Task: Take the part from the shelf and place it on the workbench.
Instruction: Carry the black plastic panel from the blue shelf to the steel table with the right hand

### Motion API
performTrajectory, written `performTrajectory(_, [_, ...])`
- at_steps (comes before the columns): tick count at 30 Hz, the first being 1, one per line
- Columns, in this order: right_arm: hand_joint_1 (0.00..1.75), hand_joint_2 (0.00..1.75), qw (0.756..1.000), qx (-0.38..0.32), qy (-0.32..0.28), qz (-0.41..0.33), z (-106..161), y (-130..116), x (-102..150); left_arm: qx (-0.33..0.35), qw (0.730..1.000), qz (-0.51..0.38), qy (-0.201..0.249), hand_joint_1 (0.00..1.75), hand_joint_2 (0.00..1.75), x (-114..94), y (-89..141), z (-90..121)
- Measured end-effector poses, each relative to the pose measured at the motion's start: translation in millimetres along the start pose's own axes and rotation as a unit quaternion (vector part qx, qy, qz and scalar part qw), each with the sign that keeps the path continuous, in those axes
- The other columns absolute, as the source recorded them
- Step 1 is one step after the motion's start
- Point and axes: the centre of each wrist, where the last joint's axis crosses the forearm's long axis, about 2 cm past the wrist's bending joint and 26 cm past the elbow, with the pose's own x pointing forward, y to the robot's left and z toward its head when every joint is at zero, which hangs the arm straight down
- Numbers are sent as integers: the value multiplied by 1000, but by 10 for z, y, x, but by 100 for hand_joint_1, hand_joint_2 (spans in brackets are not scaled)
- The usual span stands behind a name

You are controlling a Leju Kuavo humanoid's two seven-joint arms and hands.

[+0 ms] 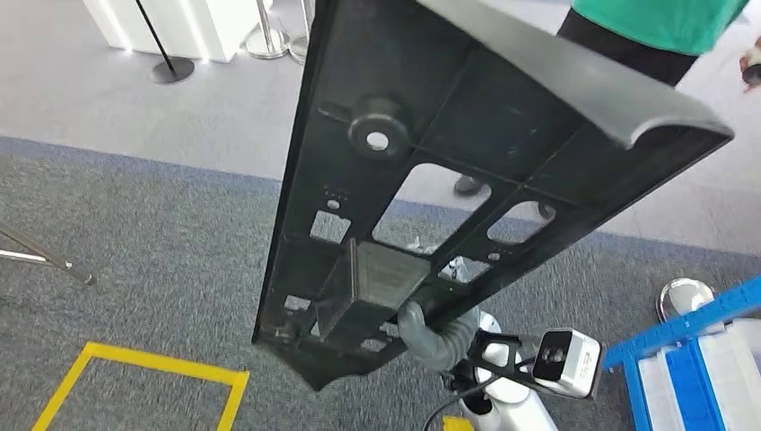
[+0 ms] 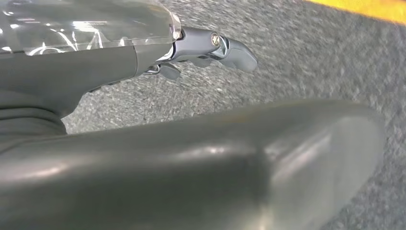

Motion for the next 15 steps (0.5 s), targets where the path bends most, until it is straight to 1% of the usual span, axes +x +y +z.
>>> performTrajectory(10, [175,175,1000,11,2,-3,3,-16,12,-3,1000,-2,-1,0,0,17,-24,-6])
performTrajectory(15, [175,175,1000,13,0,-2,-12,-24,14,-2,1000,-3,3,0,0,-21,-12,9])
